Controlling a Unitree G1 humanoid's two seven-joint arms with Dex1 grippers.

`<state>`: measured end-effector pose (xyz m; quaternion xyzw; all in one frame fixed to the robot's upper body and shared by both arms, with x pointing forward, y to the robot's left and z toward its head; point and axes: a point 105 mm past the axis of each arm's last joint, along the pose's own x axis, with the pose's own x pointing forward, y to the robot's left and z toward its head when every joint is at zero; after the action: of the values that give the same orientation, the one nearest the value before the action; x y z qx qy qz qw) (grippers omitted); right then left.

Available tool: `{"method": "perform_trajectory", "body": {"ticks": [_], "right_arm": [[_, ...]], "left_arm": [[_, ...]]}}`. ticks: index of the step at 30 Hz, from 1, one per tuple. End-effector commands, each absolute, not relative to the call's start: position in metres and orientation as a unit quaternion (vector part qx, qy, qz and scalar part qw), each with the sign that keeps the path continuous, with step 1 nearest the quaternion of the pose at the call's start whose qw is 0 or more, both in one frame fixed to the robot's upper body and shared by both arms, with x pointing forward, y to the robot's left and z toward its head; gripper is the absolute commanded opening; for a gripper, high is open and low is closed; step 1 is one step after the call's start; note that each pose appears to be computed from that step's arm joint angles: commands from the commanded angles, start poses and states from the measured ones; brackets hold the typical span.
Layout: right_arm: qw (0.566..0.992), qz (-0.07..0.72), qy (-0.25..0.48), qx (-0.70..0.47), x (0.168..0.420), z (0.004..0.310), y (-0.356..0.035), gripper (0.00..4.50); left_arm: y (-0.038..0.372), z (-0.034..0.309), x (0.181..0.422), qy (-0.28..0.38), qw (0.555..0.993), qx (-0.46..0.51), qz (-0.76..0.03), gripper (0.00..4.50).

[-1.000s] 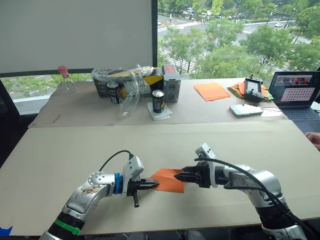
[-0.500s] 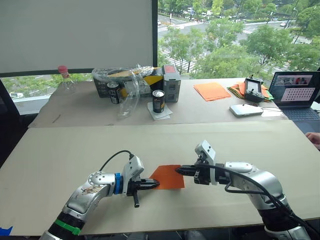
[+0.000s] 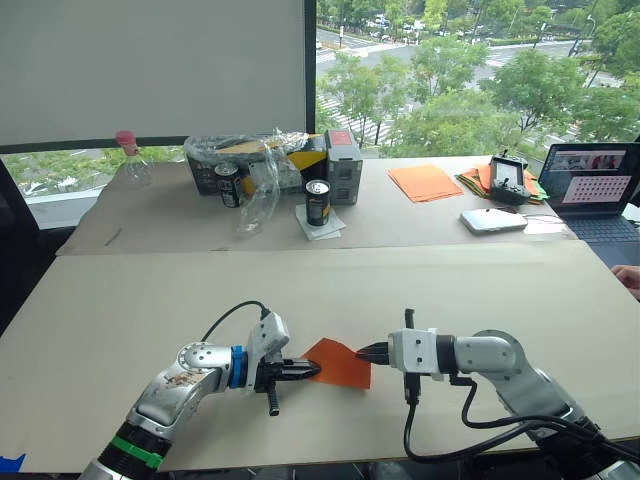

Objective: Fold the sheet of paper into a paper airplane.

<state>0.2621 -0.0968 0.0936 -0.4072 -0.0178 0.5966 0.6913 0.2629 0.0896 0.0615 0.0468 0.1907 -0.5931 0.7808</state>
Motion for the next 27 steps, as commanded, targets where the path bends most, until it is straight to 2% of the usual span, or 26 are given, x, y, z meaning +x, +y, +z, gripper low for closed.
{"method": "perform_trajectory", "body": {"ticks": [1, 12, 17, 23, 27], "right_arm": [[0.682, 0.601, -0.024, -0.416, 0.255, 0.084, -0.099, 0.03], [0.663, 0.624, -0.038, -0.413, 0.24, 0.077, -0.094, 0.03], [0.657, 0.645, -0.02, -0.39, 0.226, 0.073, -0.088, 0.03], [0.697, 0.639, -0.017, -0.325, 0.221, 0.086, -0.072, 0.03], [0.693, 0.644, -0.009, -0.323, 0.214, 0.086, -0.067, 0.03]], "left_arm": [[0.096, 0.043, 0.257, 0.234, 0.778, 0.049, -0.581, 0.0], [0.096, 0.042, 0.257, 0.236, 0.778, 0.05, -0.581, 0.0], [0.097, 0.04, 0.255, 0.242, 0.777, 0.047, -0.58, 0.0], [0.093, 0.038, 0.25, 0.251, 0.77, 0.045, -0.585, 0.0], [0.094, 0.036, 0.245, 0.263, 0.762, 0.044, -0.59, 0.0]]}}
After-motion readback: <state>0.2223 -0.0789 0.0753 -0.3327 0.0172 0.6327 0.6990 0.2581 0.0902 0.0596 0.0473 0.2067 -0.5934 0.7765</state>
